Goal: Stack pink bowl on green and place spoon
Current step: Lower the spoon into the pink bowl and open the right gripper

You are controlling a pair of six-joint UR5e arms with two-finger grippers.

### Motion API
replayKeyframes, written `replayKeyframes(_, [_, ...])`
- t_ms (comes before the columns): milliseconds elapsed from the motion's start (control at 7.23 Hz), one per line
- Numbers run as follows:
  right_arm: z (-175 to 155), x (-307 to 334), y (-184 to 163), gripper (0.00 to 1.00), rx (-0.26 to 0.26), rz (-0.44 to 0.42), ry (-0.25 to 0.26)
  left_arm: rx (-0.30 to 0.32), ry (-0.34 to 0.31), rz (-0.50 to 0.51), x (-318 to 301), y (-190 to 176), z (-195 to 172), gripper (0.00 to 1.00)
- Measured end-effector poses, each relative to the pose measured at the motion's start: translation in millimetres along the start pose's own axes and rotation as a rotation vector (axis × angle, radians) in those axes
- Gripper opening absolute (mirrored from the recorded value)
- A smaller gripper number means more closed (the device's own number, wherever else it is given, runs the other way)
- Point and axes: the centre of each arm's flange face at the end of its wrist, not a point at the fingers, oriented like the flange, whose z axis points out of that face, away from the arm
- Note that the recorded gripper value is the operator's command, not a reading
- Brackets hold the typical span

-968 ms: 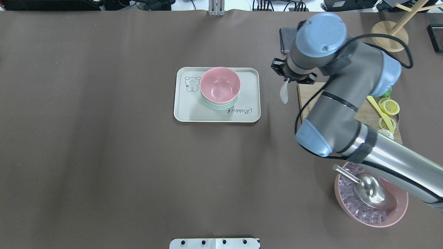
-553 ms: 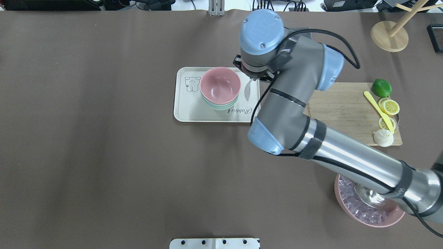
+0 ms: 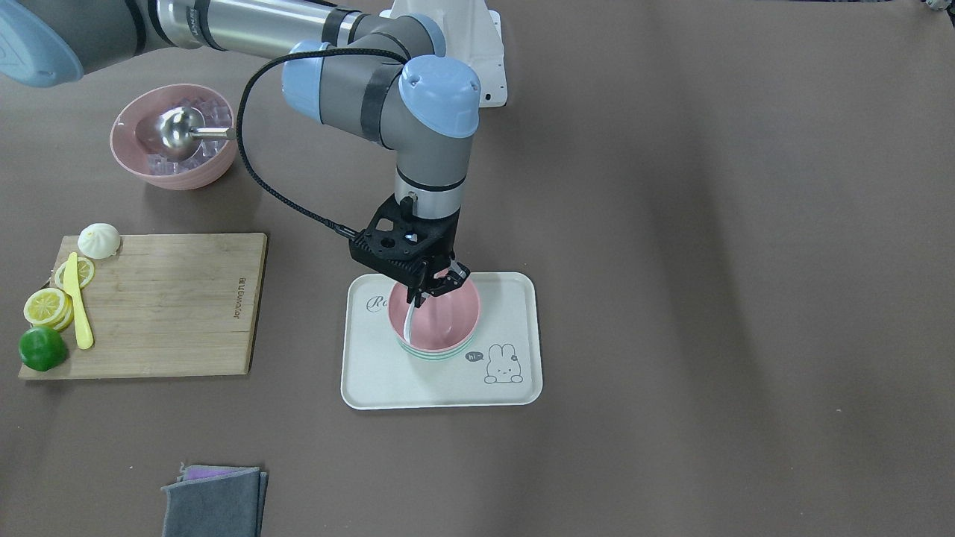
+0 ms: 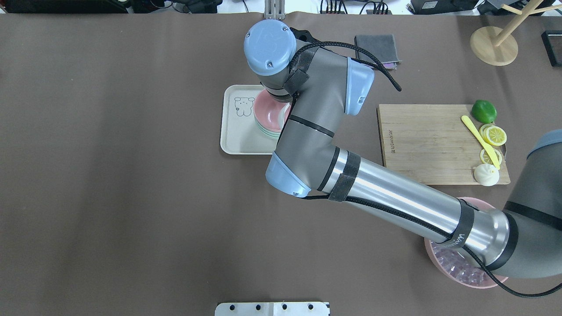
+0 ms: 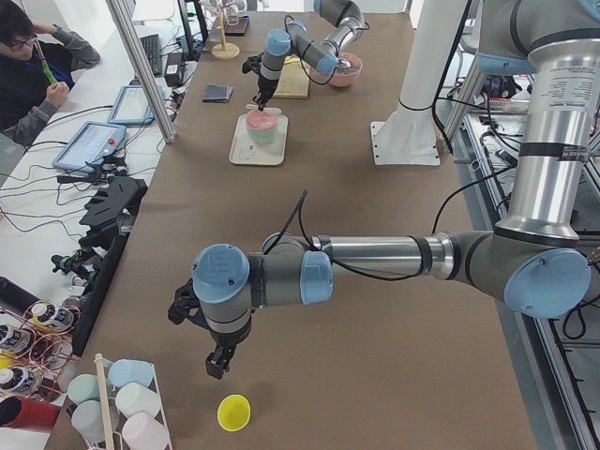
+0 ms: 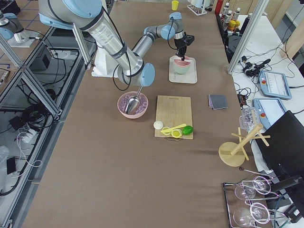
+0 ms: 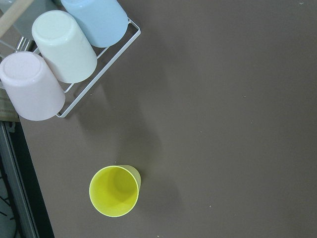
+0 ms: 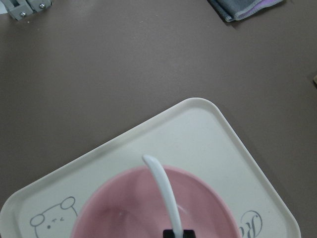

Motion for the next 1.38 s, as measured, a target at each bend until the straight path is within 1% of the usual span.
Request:
replayKeyframes(415, [9.0,-3.0,-2.2,0.00,0.019,-0.012,0.015,-0.003,0.002,-0.003,-0.4,2.8,1.9,0.98])
replayKeyframes(691, [10.7,-3.0,-2.8,0.00,0.022,-0.014,0.017,-0.003,0.003,-0.003,-0.4,3.7,2.5,0.98])
replayKeyframes(830, [10.9,-2.9,-2.9,0.58,0.022,-0.023,0.018,-0.003,0.003,-0.003,-0.4,3.8,2.6,0.98])
replayKeyframes(968, [11.7,-2.4,-2.9,0.72,0.023,-0.038,0.019,-0.004,0.003,-0.003,-0.5,4.0,2.6,0.98])
replayKeyframes(1245, [13.3,-1.4,-2.7,0.88,0.027,-0.058,0.022,-0.003,0.002,-0.004,-0.9,4.3,2.2,0.98])
replayKeyframes(1383, [13.0,-1.4,-3.4,0.99,0.033,-0.066,0.021,-0.003,0.002,-0.004,-0.9,4.3,2.2,0.98])
